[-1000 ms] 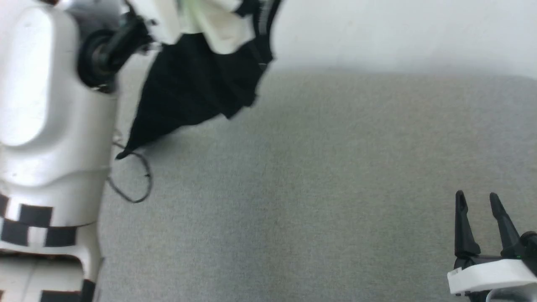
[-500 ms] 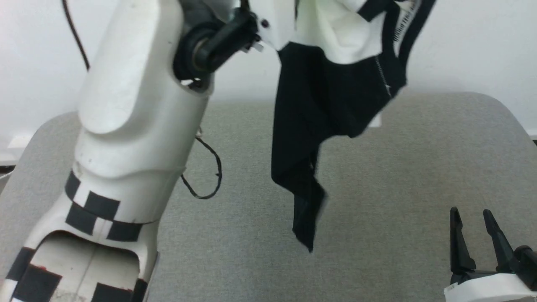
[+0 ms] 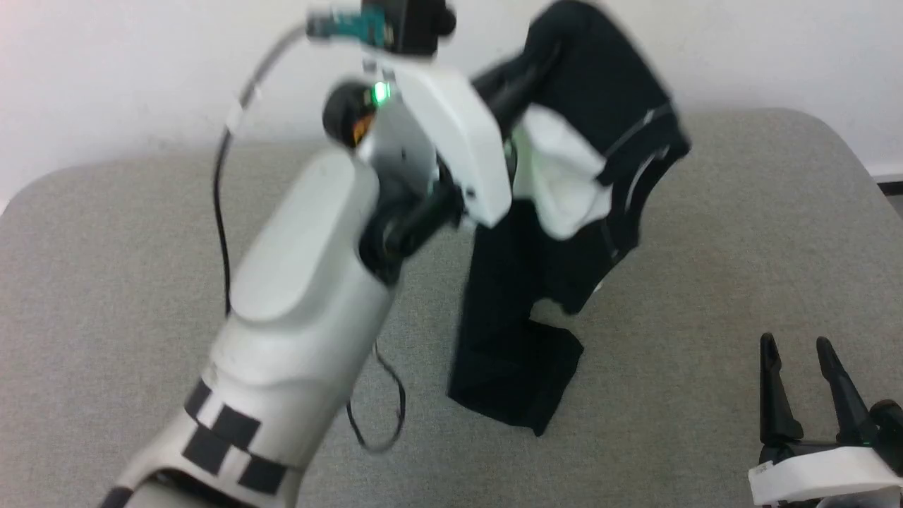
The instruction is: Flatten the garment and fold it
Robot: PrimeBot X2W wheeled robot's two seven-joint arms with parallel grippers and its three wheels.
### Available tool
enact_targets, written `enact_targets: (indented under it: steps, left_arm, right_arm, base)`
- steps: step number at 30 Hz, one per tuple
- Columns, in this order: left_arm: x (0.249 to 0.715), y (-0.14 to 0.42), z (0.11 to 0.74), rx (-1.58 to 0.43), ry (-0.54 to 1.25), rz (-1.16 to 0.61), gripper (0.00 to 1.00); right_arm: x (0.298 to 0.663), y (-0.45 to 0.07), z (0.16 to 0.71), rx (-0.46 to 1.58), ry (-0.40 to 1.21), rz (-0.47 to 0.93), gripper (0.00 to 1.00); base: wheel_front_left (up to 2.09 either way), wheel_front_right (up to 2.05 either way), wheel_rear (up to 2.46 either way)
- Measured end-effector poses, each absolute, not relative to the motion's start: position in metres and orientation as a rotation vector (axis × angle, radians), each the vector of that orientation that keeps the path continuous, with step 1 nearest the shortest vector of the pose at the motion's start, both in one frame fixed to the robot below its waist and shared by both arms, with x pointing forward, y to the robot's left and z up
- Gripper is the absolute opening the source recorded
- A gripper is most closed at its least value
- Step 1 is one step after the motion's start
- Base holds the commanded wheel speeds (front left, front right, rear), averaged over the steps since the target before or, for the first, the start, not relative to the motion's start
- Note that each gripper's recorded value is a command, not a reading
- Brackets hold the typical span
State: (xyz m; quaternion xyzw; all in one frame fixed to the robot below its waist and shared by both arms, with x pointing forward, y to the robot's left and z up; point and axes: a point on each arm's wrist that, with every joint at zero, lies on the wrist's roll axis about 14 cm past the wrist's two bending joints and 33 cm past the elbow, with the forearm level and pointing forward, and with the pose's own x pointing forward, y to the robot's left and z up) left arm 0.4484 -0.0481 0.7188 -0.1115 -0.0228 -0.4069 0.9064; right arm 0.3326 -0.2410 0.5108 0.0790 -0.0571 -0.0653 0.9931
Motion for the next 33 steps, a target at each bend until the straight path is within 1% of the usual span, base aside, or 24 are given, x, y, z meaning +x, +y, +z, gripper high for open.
enact_targets:
  steps: [4,10,13,17,18,20,21,22,26,33]
  left_arm:
    - [0.456,-0.044,0.647,-0.296,0.094,-0.779,0.00]
    - [0.453,-0.031,0.546,-0.344,0.328,-0.655,0.00]
    - [0.449,-0.026,0.499,-0.294,0.465,-0.608,0.00]
    - [0.432,-0.016,0.435,-0.185,0.683,-0.570,0.00]
    - [0.429,-0.014,0.425,-0.172,0.719,-0.560,0.00]
    - [0.429,-0.012,0.417,-0.169,0.736,-0.547,0.00]
    - [0.432,-0.013,0.417,-0.176,0.723,-0.541,0.20]
    - [0.434,-0.013,0.418,-0.184,0.711,-0.537,1.00]
    - [0.444,-0.017,0.435,-0.208,0.629,-0.545,1.00]
    - [0.458,-0.017,0.495,-0.209,0.408,-0.570,1.00]
  right_arm:
    - [0.336,-0.244,0.508,0.155,-0.104,-0.141,1.00]
    - [0.349,-0.241,0.507,0.152,-0.100,-0.131,1.00]
    - [0.356,-0.238,0.506,0.152,-0.095,-0.120,1.00]
    - [0.361,-0.236,0.501,0.152,-0.081,-0.116,1.00]
    - [0.361,-0.237,0.500,0.151,-0.078,-0.118,1.00]
    - [0.361,-0.240,0.497,0.149,-0.070,-0.127,1.00]
    - [0.361,-0.241,0.496,0.148,-0.066,-0.132,1.00]
    - [0.361,-0.243,0.495,0.146,-0.062,-0.138,1.00]
    - [0.363,-0.246,0.493,0.143,-0.058,-0.146,1.00]
    - [0.367,-0.234,0.499,0.151,-0.075,-0.107,1.00]
  base:
    - [0.00,0.00,0.00]
    - [0.00,0.00,0.00]
    - [0.00,0.00,0.00]
    - [0.00,0.00,0.00]
    - [0.00,0.00,0.00]
    - [0.00,0.00,0.00]
    - [0.00,0.00,0.00]
    - [0.00,0.00,0.00]
    - [0.00,0.00,0.00]
    - [0.00,0.00,0.00]
